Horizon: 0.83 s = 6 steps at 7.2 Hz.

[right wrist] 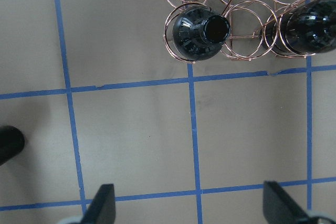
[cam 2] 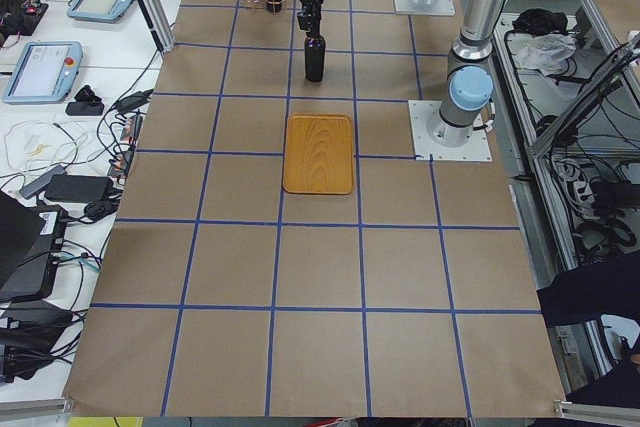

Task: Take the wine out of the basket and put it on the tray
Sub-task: 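Move the left gripper over the standing bottle's neck, then close the left gripper on the bottle neck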

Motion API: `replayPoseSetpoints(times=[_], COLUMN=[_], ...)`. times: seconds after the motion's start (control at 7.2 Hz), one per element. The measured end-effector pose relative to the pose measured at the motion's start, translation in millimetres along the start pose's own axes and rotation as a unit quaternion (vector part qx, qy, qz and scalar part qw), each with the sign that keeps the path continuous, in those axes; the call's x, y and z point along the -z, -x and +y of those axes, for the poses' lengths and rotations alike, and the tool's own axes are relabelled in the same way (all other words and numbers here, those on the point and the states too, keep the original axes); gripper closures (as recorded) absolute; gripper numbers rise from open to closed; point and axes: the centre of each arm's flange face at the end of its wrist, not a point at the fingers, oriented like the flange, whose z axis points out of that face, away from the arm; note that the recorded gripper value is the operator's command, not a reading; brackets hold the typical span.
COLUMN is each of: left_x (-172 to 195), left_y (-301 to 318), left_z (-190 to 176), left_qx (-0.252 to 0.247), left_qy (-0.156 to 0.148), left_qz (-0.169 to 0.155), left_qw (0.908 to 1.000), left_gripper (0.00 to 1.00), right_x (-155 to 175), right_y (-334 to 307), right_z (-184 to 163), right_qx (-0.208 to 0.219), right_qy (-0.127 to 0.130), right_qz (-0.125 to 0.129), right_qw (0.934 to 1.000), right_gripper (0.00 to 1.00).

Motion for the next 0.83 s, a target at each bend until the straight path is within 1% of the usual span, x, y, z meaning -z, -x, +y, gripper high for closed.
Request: replayPoseSetpoints(times=[0.28,0.56,0.83], left_x=[3.1,4.4,3.4], left_y=[1.7,2.3,2.7], left_z=[-2.0,-3.4,-2.0], left_qx=[0.001,0.001,0.002], left_qy=[-0.004,-0.007,-0.001], left_qz=[-0.001,-0.001,0.000], left_qw=[1.0000,1.0000,1.0000], left_gripper=[0.41,0.48,0.47], right_x=[0.0,0.2,0.1], right_y=[-0.2,-0.3,-0.1], right_z=[0.0,-0.1,0.1], right_qx=[0.001,0.001,0.003], right_qy=[0.000,0.000,0.000], right_qz=[0.000,0.001,0.000], right_qw=[1.0000,1.0000,1.0000], right_gripper=[0.00,0.00,0.00])
